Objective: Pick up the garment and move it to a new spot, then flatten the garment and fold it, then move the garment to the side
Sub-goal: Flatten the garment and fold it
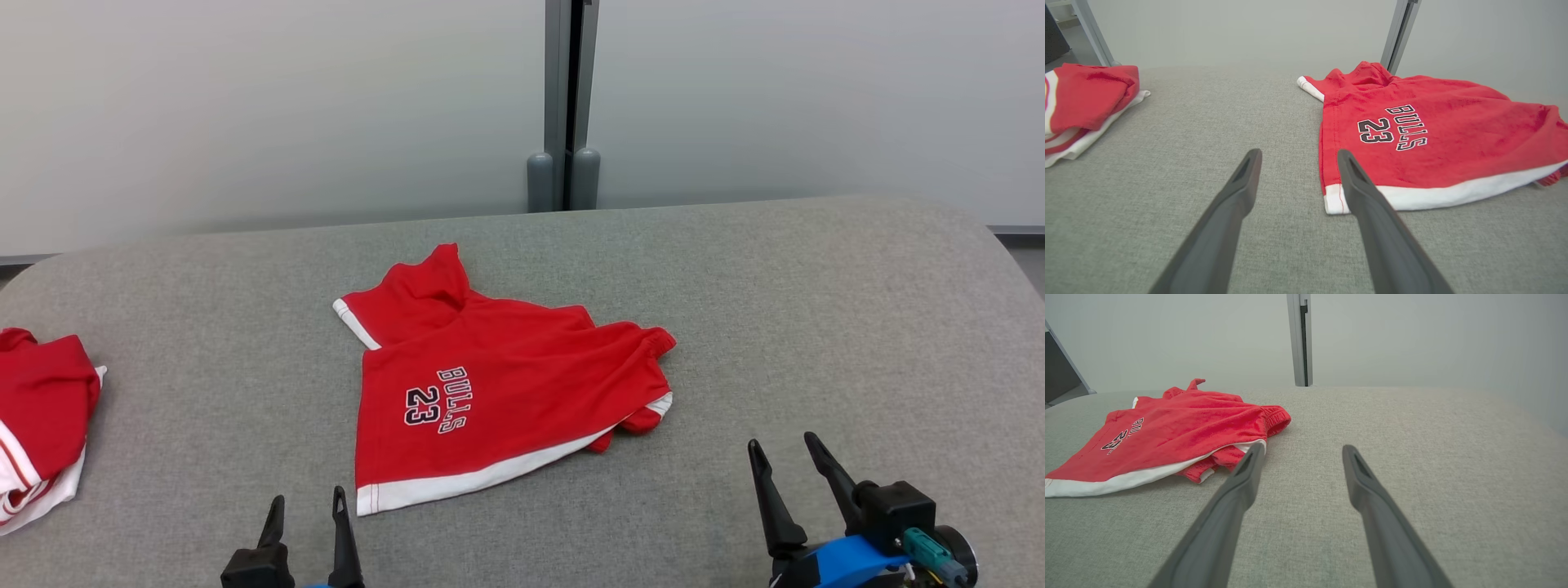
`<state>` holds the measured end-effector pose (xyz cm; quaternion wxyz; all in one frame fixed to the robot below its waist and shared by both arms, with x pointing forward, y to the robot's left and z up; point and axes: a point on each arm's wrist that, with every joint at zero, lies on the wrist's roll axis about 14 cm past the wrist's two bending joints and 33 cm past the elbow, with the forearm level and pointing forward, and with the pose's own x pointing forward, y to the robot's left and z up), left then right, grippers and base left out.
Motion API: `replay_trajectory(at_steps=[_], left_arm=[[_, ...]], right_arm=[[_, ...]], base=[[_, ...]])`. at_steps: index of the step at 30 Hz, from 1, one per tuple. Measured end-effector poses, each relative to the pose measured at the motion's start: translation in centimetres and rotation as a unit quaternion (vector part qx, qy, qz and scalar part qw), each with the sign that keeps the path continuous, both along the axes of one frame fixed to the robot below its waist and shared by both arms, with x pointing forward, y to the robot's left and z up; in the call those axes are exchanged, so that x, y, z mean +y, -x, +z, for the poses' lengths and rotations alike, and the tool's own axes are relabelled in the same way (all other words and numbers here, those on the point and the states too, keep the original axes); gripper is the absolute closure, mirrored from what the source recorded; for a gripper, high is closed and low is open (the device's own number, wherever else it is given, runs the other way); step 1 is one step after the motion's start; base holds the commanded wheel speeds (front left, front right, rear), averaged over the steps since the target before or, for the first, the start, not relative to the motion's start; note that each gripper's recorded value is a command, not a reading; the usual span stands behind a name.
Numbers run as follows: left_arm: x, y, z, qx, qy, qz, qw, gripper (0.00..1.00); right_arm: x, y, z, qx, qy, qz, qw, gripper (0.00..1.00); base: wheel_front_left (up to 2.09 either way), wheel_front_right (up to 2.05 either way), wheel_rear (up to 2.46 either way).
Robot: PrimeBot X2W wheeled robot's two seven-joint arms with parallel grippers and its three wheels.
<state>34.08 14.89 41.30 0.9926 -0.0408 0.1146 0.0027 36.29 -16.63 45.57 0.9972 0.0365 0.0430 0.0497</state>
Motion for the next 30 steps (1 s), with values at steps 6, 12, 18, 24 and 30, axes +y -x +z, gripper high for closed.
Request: replay_trajectory(at_steps=[6,12,18,24,30], left_arm=[[-1.3,0.2,-1.8,0.032,0.025,-0.021,0.999,0.00],[-3.0,-1.2,-3.7,0.066,0.046,-0.040,0.996,0.00],[-4.1,-1.4,-5.5,0.100,0.052,-0.048,0.992,0.00],[-4.1,-1.4,-5.8,0.105,0.056,-0.043,0.992,0.14],[-3.9,-1.5,-5.6,0.100,0.055,-0.041,0.993,1.00]], right_arm=[[0.3,-0.2,-0.9,0.014,-0.005,0.003,1.000,0.00],[-0.1,-1.1,-1.9,0.028,-0.005,-0.003,1.000,0.00],[-0.8,-1.5,-2.5,0.039,-0.003,-0.012,0.999,0.00],[-1.0,-1.8,-2.6,0.039,-0.003,-0.015,0.999,0.00],[-0.5,-2.2,-2.9,0.042,-0.005,-0.008,0.999,0.00]], base=[[0.00,0.00,0.00],[0.00,0.00,0.00],[0.00,0.00,0.00],[0.00,0.00,0.00],[0.00,0.00,0.00]])
